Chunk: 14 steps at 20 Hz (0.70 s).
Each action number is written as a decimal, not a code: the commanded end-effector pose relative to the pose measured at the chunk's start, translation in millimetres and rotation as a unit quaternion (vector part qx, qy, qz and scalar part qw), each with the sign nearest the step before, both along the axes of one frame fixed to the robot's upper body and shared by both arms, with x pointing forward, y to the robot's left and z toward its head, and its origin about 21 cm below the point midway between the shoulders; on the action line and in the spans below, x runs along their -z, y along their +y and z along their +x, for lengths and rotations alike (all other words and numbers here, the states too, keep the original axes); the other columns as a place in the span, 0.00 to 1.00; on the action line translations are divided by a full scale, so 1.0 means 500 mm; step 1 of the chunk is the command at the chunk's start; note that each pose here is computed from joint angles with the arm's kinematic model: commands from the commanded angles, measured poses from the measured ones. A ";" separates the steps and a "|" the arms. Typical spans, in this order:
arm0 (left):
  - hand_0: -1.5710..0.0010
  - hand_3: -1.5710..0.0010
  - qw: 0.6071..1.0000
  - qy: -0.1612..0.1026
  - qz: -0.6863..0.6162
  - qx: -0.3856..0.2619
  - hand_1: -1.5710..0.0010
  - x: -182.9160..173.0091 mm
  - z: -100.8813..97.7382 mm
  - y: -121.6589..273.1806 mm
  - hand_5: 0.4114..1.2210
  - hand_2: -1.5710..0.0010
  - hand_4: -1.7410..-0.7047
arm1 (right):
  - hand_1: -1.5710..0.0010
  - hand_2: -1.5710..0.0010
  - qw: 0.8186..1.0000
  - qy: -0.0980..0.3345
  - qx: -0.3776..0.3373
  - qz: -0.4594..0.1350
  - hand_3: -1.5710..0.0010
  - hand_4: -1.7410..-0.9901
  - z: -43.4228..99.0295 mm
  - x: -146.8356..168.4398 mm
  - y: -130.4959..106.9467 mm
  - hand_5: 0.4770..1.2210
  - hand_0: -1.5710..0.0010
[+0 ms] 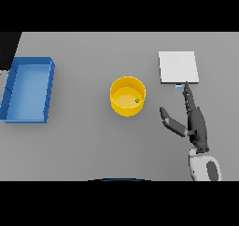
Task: Pick up the red beaker and tilt it to pour out 1 green nut into yellow bowl. Pick up the yellow bowl and place it on the metallic measuring scale.
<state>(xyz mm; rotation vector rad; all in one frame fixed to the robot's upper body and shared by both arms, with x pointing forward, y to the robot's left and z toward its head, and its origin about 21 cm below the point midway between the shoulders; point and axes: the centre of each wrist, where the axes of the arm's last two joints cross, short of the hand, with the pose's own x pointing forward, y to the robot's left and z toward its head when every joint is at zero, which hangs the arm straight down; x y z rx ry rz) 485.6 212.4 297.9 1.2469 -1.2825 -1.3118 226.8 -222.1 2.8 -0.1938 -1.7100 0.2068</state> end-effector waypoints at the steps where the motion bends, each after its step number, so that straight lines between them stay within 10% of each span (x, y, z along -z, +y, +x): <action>1: 0.00 0.10 0.999 -0.004 -0.036 -0.013 0.00 0.007 -0.002 0.026 1.00 0.00 0.00 | 1.00 1.00 1.000 -0.002 -0.005 0.003 1.00 0.69 0.002 0.002 0.002 0.15 1.00; 14: 0.00 0.08 0.911 -0.037 -0.335 -0.237 0.00 0.279 -0.163 0.230 1.00 0.00 0.00 | 1.00 1.00 0.999 0.005 -0.021 -0.035 1.00 0.71 -0.001 0.007 -0.005 0.24 1.00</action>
